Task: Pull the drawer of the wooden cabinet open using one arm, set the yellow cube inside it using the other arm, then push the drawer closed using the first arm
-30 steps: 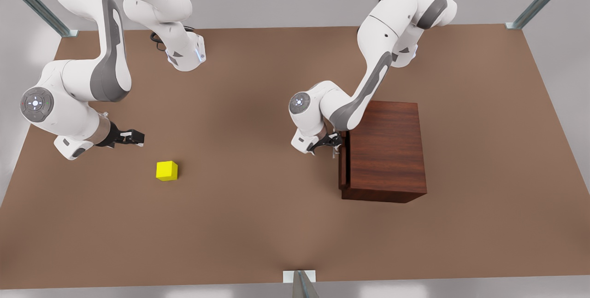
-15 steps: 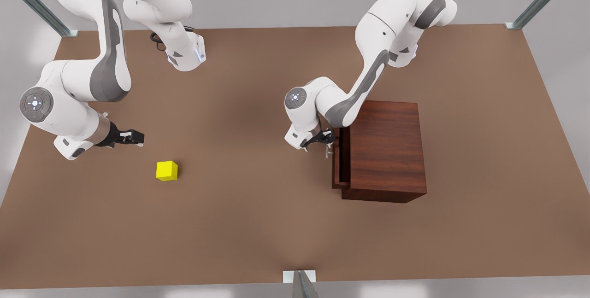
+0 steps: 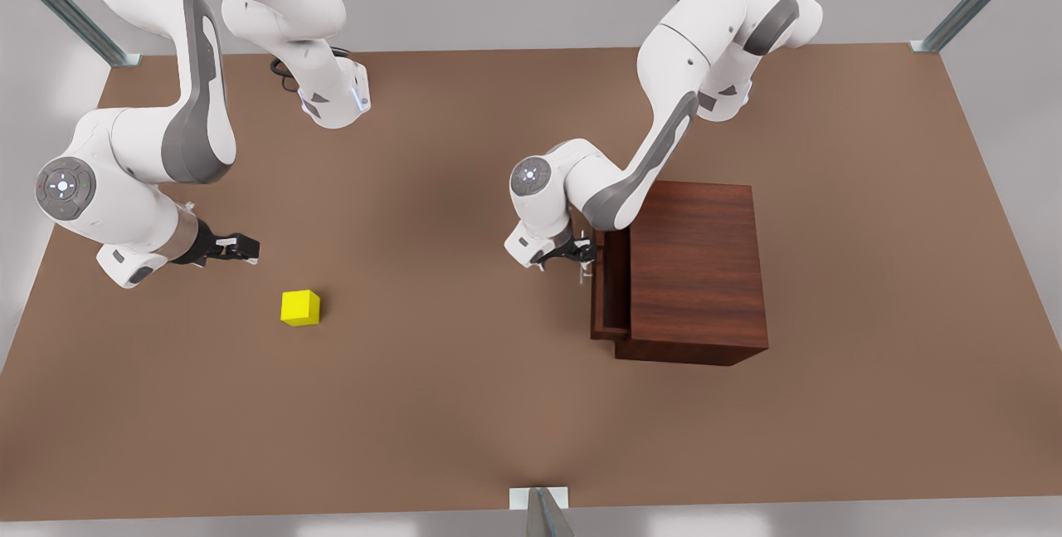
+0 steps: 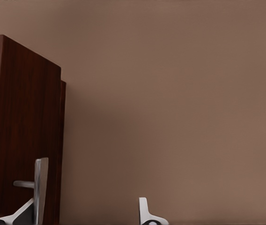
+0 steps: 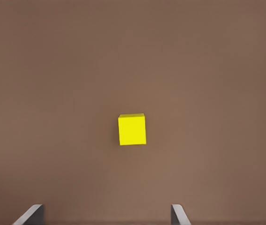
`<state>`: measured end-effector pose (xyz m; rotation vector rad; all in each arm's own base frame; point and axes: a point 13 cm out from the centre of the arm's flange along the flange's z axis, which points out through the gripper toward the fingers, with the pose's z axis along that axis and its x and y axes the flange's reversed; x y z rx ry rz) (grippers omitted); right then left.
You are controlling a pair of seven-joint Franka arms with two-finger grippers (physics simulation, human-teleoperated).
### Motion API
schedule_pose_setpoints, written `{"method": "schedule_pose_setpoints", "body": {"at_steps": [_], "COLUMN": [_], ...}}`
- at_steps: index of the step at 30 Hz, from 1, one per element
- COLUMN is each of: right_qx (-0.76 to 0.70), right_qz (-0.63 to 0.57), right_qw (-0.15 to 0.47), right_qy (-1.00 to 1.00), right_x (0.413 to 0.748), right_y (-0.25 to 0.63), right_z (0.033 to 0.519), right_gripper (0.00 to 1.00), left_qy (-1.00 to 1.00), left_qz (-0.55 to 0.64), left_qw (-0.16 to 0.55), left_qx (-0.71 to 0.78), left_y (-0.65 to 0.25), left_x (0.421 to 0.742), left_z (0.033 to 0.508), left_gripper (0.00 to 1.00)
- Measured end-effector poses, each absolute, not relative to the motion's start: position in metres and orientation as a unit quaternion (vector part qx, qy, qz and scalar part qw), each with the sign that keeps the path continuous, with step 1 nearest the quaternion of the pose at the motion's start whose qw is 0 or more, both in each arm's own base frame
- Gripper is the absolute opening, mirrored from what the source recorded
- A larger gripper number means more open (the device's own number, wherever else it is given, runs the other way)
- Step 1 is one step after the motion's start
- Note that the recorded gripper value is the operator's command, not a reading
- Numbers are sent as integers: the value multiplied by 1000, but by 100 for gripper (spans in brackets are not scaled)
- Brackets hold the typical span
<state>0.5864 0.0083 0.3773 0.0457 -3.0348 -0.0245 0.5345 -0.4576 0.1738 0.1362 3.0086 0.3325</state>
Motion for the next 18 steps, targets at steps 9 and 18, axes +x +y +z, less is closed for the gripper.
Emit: {"method": "schedule_pose_setpoints", "body": {"at_steps": [9, 18], "right_qx": [15, 15], "right_qz": [-8, -8], "right_qw": [53, 53], "right_qy": [-998, -998], "right_x": [586, 586], "right_y": [8, 8], "right_z": [377, 377], "right_gripper": [100, 100], "left_qy": [990, 990], "left_qz": [110, 103], "left_qw": [52, 57], "left_qx": [66, 81], "left_y": [-463, -479], "left_x": [532, 527], "left_z": [168, 172], "left_gripper": [100, 100]}}
